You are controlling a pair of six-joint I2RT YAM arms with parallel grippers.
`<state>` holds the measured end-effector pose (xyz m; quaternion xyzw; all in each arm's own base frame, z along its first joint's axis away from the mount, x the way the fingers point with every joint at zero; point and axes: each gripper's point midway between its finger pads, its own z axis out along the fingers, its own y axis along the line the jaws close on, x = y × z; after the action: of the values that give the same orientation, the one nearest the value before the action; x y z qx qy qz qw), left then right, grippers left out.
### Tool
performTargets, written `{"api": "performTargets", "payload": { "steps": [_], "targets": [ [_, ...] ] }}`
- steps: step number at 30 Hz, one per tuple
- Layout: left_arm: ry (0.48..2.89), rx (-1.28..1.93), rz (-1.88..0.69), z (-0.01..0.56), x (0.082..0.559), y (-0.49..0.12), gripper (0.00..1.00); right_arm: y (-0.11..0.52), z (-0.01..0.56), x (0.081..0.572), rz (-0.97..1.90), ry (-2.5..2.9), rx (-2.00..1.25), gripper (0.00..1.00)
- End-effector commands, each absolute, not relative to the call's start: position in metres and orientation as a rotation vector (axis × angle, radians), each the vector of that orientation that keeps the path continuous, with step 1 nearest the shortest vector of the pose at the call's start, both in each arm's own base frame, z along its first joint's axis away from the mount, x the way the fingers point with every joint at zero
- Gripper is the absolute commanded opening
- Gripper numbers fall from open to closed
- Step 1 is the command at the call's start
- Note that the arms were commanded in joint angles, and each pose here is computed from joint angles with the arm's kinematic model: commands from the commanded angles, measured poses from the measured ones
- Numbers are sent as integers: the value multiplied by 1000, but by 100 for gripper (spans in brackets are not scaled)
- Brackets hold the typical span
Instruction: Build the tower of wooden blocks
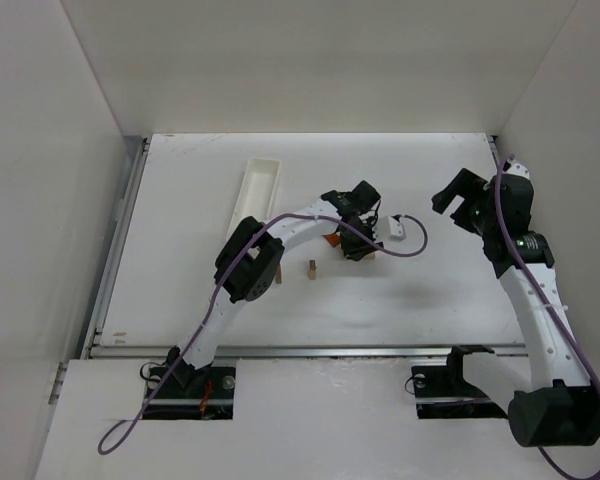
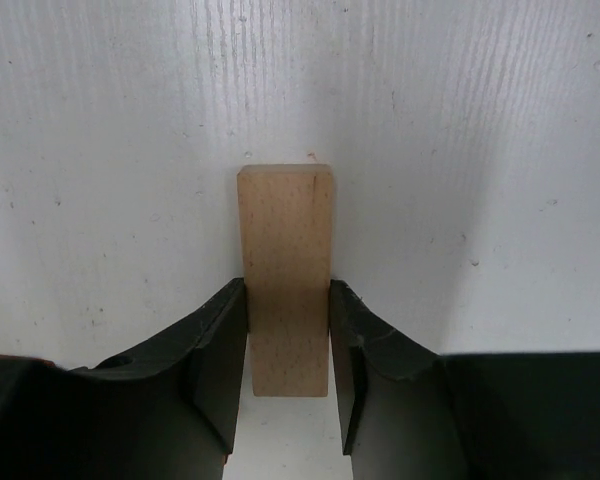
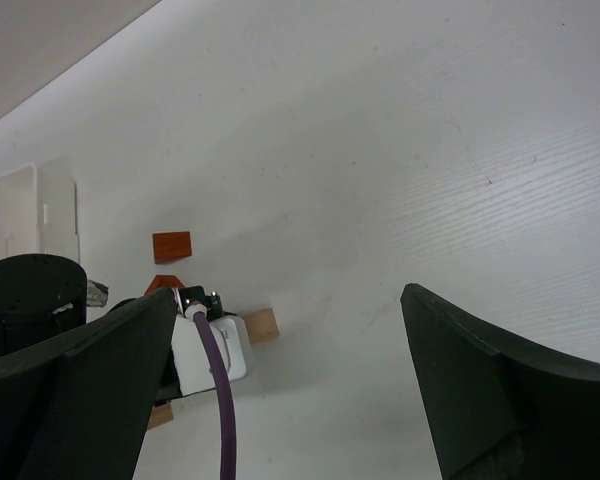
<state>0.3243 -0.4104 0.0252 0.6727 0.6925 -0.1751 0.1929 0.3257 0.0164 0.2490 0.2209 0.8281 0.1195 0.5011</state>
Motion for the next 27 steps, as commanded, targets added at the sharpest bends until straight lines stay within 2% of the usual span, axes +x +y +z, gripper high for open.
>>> {"api": "performTargets", "payload": {
  "steps": [1,3,4,10,21,27],
  "targets": [
    [1946,1924,-479,24,319,-409,28,16,269,330,298,1929,500,100],
    [1938,1919,-479,29,319,-410,21,16,269,330,292,1931,491,100],
    [1929,1914,-478,34,320,-411,14,16,269,330,292,1931,491,100],
    [1909,1880,-453,66,326,-412,0,17,268,331,300,1942,487,100],
    [1746,1804,-477,161,328,-422,0,19,270,331,307,1954,484,100],
    [1825,1869,-461,180,305,-391,0,21,273,330,317,1955,477,100]
  ]
}}
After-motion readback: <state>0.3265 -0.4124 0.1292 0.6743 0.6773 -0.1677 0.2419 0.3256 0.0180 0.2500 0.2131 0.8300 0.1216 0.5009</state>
